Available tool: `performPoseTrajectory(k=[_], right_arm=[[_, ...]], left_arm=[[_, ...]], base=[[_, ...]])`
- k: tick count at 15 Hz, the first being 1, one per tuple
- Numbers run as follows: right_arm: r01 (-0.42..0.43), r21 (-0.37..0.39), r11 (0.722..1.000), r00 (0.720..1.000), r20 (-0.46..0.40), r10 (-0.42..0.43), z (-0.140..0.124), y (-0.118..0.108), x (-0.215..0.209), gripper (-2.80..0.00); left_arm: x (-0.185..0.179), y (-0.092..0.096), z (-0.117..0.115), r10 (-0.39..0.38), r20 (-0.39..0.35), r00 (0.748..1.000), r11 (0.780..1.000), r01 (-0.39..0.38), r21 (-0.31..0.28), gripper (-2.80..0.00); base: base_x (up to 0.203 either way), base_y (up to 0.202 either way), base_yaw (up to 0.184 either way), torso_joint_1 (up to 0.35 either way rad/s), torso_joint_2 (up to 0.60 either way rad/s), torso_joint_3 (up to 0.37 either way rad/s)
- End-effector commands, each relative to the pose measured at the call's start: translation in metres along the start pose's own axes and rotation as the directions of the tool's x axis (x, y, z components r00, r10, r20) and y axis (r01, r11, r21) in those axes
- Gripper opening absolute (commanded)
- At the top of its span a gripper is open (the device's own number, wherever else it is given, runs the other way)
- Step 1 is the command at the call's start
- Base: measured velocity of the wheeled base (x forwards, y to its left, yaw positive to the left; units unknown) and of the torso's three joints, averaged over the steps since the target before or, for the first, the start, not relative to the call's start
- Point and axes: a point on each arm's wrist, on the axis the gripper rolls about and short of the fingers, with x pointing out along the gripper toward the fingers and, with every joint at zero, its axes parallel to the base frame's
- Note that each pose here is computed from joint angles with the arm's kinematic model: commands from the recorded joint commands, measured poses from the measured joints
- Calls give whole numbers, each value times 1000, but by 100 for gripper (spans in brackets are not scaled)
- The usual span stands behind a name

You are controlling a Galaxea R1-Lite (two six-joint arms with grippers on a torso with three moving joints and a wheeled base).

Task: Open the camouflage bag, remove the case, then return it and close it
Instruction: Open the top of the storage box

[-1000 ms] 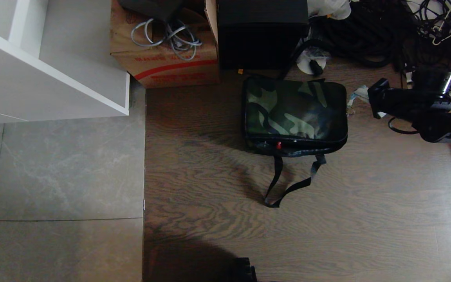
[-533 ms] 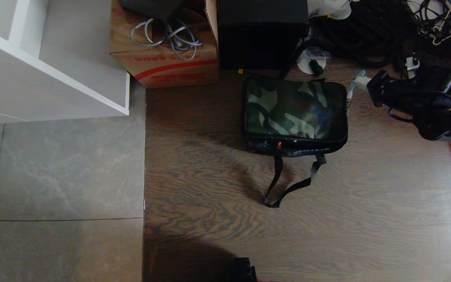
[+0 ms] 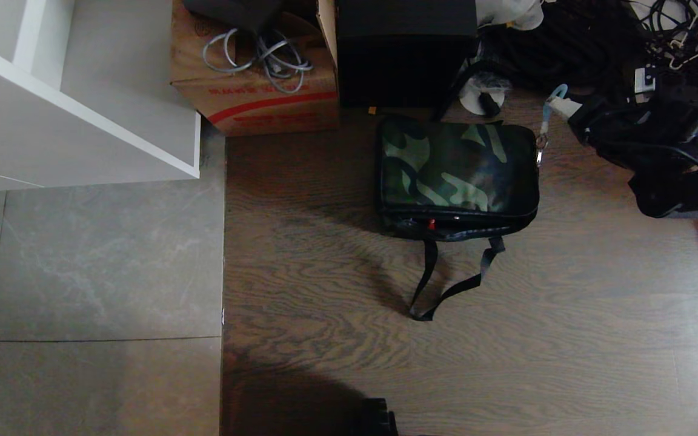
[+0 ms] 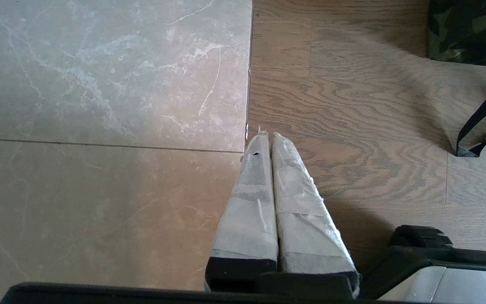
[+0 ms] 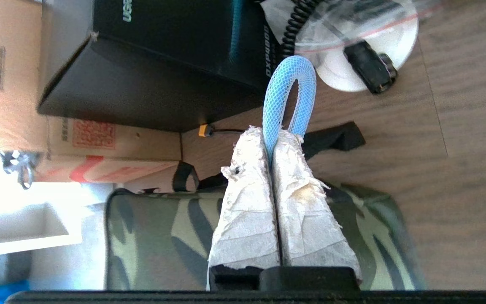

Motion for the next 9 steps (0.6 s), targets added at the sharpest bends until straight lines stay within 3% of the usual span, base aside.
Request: performPoseTrajectory(k=[1, 9], right_arm=[[-15, -8, 1000, 1000, 9, 15, -8, -8, 5, -280], [-81, -96, 992, 991, 100, 91, 6, -3, 21, -280]], left_arm=[[1, 0, -3, 0, -10, 1000, 1000, 0, 0, -280], [1, 0, -3, 1, -10, 1000, 1000, -1, 0, -280]], base=[[0, 0, 0, 0, 0, 0], [0, 0, 0, 0, 0, 0]])
